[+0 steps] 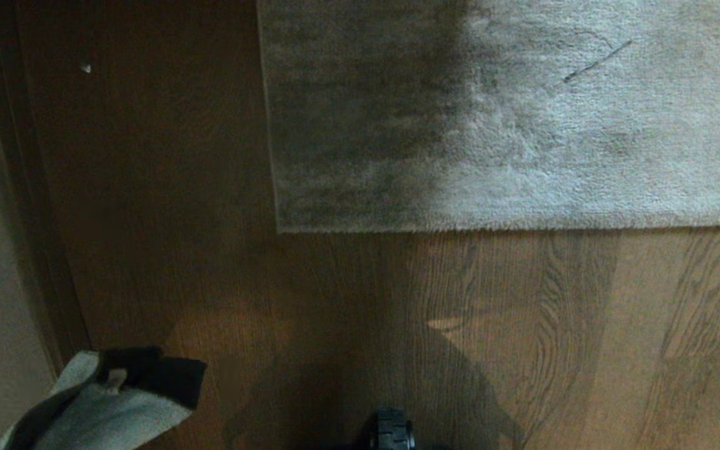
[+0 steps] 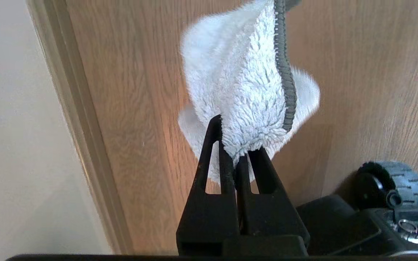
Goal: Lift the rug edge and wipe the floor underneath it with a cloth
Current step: Lift up the carpet
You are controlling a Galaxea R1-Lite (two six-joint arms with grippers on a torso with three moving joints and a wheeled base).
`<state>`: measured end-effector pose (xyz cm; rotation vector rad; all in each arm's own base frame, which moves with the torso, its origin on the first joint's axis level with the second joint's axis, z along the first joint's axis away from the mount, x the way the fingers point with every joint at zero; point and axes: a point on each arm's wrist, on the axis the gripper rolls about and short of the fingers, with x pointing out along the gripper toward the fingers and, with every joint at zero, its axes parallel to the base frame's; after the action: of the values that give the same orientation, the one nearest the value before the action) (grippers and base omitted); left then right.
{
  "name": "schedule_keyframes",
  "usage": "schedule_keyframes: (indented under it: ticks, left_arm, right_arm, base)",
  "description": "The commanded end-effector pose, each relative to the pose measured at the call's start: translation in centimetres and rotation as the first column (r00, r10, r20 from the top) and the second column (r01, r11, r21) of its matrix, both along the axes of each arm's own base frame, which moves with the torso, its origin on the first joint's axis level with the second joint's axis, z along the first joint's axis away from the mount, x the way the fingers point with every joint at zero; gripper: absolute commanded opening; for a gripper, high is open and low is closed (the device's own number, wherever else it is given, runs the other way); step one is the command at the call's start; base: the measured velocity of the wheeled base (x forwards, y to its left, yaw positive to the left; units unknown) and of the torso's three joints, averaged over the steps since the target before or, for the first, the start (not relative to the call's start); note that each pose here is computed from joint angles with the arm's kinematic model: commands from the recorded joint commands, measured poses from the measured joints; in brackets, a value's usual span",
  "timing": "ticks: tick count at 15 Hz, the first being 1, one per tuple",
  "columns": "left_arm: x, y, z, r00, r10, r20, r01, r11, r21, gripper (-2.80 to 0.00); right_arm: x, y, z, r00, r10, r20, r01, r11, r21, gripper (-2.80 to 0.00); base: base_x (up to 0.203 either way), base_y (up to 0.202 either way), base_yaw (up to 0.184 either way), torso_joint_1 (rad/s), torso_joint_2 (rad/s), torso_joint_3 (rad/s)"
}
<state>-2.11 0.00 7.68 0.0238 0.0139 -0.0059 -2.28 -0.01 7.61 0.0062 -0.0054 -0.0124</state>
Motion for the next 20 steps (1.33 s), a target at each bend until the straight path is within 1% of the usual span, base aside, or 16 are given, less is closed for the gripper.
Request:
schedule_keyframes:
  ticks: [1, 20]
  left_arm:
    - [-0.17, 0.0, -0.06, 1.0, 0.0, 0.022, 0.0, 1.0, -0.002, -2.8]
    - [-0.17, 0.01, -0.06, 1.0, 0.001, 0.022, -0.001, 1.0, -0.004, -2.8]
  right_arm:
    - [0.0, 0.0, 0.0, 1.0, 0.0, 0.001, 0.0, 1.0, 0.0, -2.8]
    - [0.0, 0.0, 0.0, 1.0, 0.0, 0.001, 0.0, 1.0, 0.0, -2.8]
  base:
    - [0.0, 0.0, 0.0, 0.0, 0.0, 0.0]
    - [0.0, 0.0, 0.0, 0.0, 0.0, 0.0]
